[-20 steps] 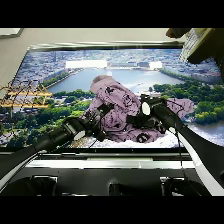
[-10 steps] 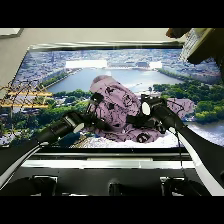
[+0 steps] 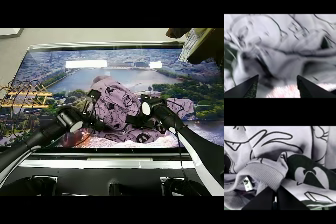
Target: Fold the clothes and pants, and hang the long-sleeved shirts on hangers.
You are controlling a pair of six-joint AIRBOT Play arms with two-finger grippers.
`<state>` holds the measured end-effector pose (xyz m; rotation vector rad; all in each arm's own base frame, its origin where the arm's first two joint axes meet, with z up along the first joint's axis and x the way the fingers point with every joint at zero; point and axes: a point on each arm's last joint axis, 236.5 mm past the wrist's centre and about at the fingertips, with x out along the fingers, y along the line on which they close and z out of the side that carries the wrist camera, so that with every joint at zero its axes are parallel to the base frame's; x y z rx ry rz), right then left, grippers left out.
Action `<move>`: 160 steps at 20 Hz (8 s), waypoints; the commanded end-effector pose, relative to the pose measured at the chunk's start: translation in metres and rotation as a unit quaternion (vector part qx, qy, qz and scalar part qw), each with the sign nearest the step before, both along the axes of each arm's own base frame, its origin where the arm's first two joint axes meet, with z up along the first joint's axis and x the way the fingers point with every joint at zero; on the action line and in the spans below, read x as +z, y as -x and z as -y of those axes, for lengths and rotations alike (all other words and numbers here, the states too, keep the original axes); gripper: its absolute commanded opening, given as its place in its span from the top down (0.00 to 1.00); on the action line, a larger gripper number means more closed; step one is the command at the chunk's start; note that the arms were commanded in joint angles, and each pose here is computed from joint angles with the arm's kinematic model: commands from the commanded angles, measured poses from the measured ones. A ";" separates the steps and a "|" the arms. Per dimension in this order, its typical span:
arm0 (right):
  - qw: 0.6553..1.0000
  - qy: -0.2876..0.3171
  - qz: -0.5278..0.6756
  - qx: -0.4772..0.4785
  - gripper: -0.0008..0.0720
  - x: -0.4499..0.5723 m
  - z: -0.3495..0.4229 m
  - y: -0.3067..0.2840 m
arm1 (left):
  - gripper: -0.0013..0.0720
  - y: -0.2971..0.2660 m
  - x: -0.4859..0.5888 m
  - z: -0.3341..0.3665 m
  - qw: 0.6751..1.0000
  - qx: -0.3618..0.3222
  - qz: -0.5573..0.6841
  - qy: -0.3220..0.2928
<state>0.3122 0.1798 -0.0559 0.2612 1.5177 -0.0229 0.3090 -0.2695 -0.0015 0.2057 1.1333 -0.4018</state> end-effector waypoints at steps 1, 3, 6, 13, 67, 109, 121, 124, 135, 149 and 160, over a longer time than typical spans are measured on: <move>1.000 -0.001 0.000 0.001 0.94 0.000 -0.001 0.000 | 0.23 0.034 0.007 0.010 1.000 0.005 -0.016 -0.012; 1.000 -0.001 -0.001 0.001 0.94 0.000 -0.001 0.001 | 0.23 0.033 -0.003 0.014 0.999 0.001 0.015 -0.049; 1.000 0.002 -0.007 0.002 0.94 0.000 0.001 0.004 | 0.23 0.029 -0.023 0.015 0.996 0.031 0.031 -0.080; 1.000 0.002 -0.016 0.002 0.94 0.000 0.000 0.008 | 0.25 0.009 -0.051 0.026 0.994 0.065 0.047 -0.071; 0.992 -0.067 0.105 0.012 0.94 0.158 0.016 0.052 | 0.95 0.046 0.072 0.000 0.970 0.112 -0.150 0.152; 0.989 -0.088 0.116 -0.021 0.94 0.115 0.004 0.033 | 0.01 0.014 0.041 -0.488 0.937 0.344 -0.021 -0.065; 0.990 -0.056 0.129 -0.017 0.94 0.113 0.018 0.028 | 0.01 0.020 -0.060 -0.490 0.964 0.241 -0.078 -0.083; 0.990 -0.055 0.127 -0.017 0.94 0.112 0.019 0.028 | 0.01 0.020 -0.067 -0.489 0.971 0.202 -0.083 -0.093; 0.990 -0.052 0.128 -0.022 0.94 0.112 0.020 0.028 | 0.01 0.022 -0.105 -0.488 0.974 0.177 -0.116 -0.082; 0.990 -0.054 0.127 -0.024 0.94 0.112 0.020 0.028 | 0.95 0.023 -0.113 -0.487 0.974 0.176 -0.124 -0.077; 0.990 -0.053 0.128 -0.024 0.94 0.112 0.020 0.028 | 0.96 -0.075 -0.010 -0.480 0.975 0.215 0.050 -0.021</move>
